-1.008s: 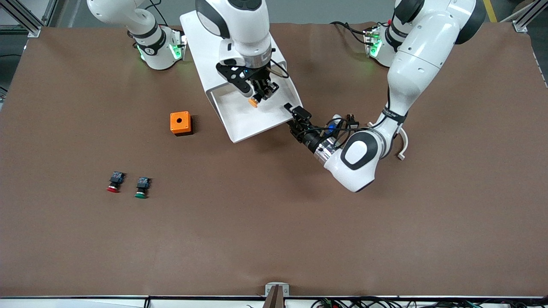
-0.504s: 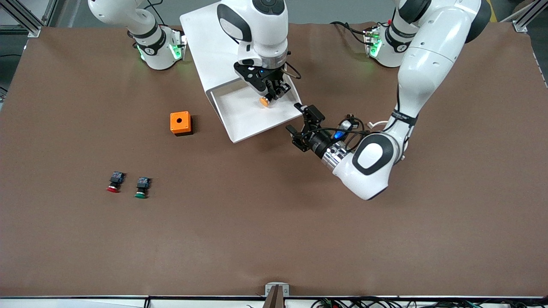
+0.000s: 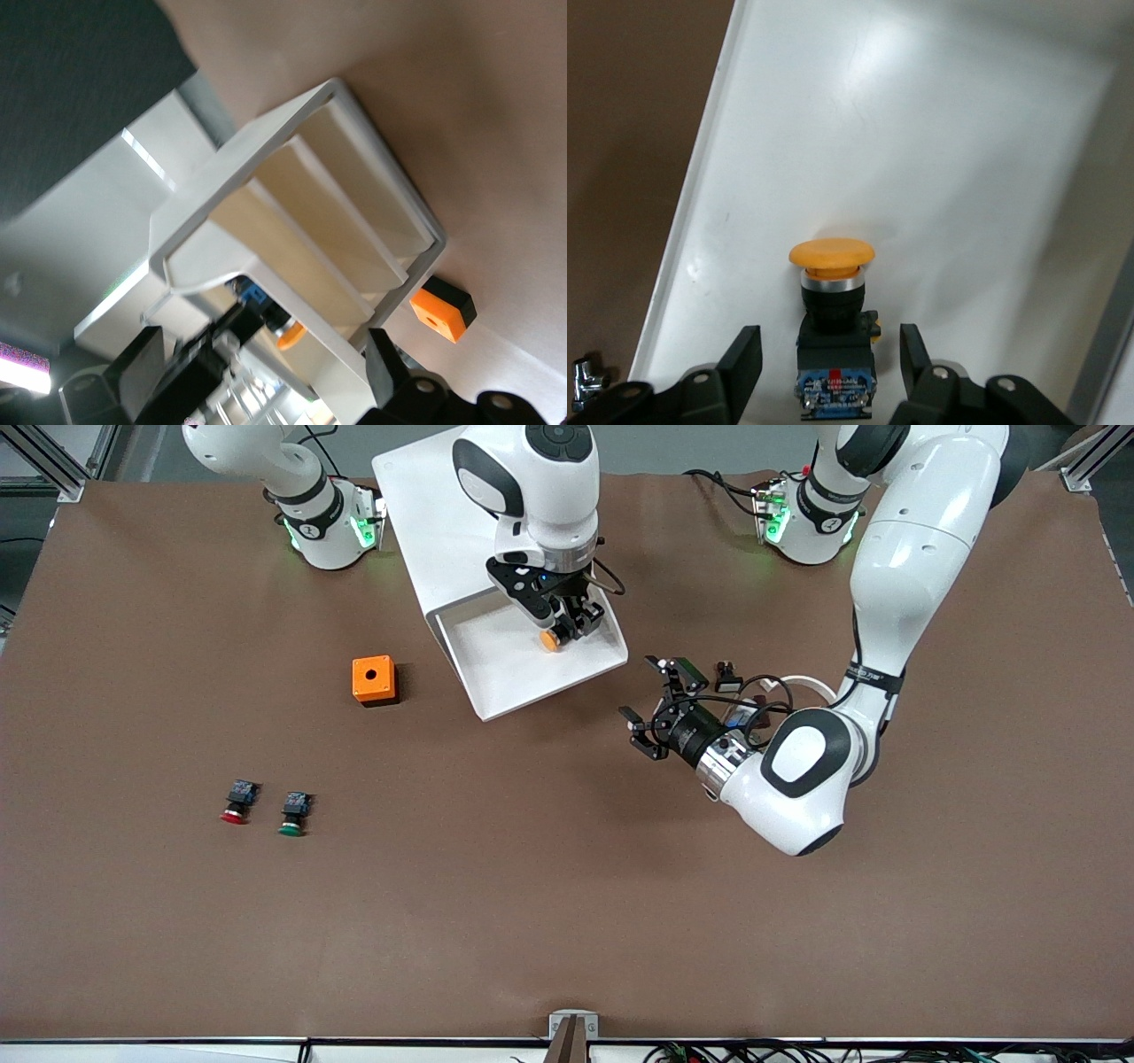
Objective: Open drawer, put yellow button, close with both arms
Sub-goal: 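Lower the yellow button into the drawer and open the right gripper, then withdraw the right gripper while the left gripper pushes the drawer inward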
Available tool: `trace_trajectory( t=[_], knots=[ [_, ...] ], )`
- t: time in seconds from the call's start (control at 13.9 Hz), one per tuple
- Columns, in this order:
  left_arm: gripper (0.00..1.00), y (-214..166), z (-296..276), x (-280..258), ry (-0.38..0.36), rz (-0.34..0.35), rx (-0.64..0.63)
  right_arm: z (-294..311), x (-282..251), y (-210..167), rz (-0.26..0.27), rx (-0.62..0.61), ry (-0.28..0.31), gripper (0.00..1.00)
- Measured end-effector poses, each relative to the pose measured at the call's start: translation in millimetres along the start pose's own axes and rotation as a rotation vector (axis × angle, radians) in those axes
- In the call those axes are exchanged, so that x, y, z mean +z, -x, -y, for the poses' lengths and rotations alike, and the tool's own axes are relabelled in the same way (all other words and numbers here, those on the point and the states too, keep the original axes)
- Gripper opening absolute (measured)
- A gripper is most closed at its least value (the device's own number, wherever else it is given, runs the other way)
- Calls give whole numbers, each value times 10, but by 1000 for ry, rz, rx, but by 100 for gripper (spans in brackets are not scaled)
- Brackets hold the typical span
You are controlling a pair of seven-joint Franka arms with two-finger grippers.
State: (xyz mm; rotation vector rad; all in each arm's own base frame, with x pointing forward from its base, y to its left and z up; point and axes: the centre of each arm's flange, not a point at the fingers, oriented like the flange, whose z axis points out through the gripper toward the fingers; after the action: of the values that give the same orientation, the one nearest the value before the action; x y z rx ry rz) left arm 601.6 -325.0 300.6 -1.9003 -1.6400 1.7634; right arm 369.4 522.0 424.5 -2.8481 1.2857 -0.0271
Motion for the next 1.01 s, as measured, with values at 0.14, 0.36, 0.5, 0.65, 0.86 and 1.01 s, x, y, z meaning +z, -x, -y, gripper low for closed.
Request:
trace_trajectory(
  t=[0.14,0.36,0.5,0.65,0.86,1.01],
  knots=[
    [100,24,4,-57,28,-49,106,38,-60,-51,1,-21,-13,96],
    [100,102,-6,-206,117,-147,270,161,-307,-406,-3,-106,-16,100],
    [100,230,36,-298,193,-235,360,214,-493,-800,-7,-194,11,100],
    [100,401,79,-320,263,-350,430,240,-607,-1194,-6,-261,25,100],
    [100,680,79,-119,315,-536,512,223,-643,-1667,-1,-338,48,100],
    [100,843,46,60,341,-636,559,189,-678,-1953,6,-394,66,100]
  ],
)
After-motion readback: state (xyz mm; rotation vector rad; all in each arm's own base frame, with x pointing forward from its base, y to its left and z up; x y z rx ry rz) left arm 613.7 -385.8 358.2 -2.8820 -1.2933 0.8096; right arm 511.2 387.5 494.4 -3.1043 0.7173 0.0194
